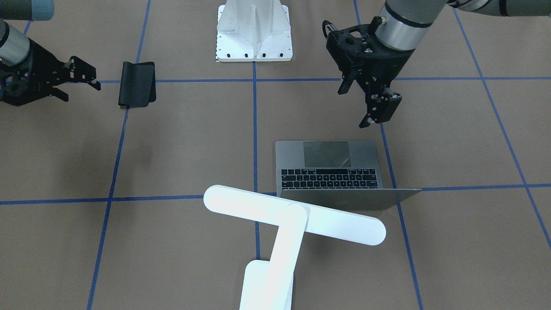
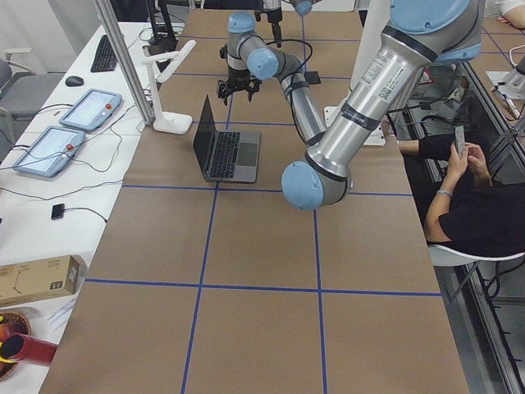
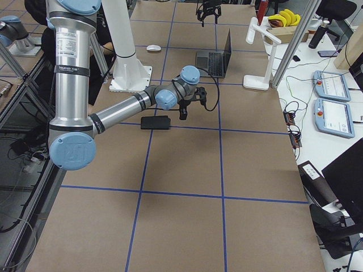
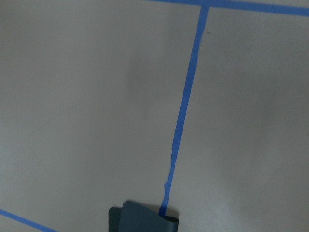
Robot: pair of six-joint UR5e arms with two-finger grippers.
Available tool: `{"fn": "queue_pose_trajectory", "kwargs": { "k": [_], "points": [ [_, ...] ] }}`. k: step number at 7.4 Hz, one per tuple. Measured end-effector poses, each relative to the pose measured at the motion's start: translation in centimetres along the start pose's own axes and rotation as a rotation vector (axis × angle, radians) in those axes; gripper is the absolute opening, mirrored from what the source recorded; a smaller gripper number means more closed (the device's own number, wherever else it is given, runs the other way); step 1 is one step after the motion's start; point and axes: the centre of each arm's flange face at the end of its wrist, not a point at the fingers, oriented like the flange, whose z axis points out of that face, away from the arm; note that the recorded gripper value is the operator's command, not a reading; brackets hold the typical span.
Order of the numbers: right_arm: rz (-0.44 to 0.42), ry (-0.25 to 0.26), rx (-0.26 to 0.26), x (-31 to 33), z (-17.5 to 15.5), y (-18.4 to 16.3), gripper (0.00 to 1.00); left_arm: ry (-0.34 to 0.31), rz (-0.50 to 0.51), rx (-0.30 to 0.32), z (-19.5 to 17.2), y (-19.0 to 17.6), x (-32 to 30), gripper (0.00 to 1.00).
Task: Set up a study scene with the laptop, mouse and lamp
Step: 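Release the laptop with the left gripper while the right gripper lowers to the pad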
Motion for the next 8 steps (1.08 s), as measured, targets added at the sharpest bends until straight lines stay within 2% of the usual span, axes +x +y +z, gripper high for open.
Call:
{"fn": "queue_pose_trajectory", "kwargs": {
  "k": [2, 3, 5, 6, 8],
  "points": [
    [0.036, 0.04, -0.03, -3.4, 3.4, 2.4, 1.0, 0.014, -0.402, -0.041, 1.9, 4.3, 0.6, 1.0],
    [0.039, 0.053, -0.047, -3.8, 4.4, 3.2, 1.0, 0.027, -0.526, -0.056, 2.9, 6.3, 1.2, 1.0],
    [0.048, 0.078, -0.093, -3.0, 6.1, 4.6, 1.0, 0.057, -0.711, -0.108, 4.0, 10.5, 1.7, 1.0],
    [0.048, 0.097, -0.128, -2.5, 7.4, 5.8, 1.0, 0.061, -0.767, -0.124, 4.5, 12.2, 1.7, 1.0],
    [0.037, 0.124, -0.196, -2.0, 9.8, 7.6, 0.99, 0.063, -0.791, -0.128, 5.1, 14.4, 1.7, 1.0]
  ]
}}
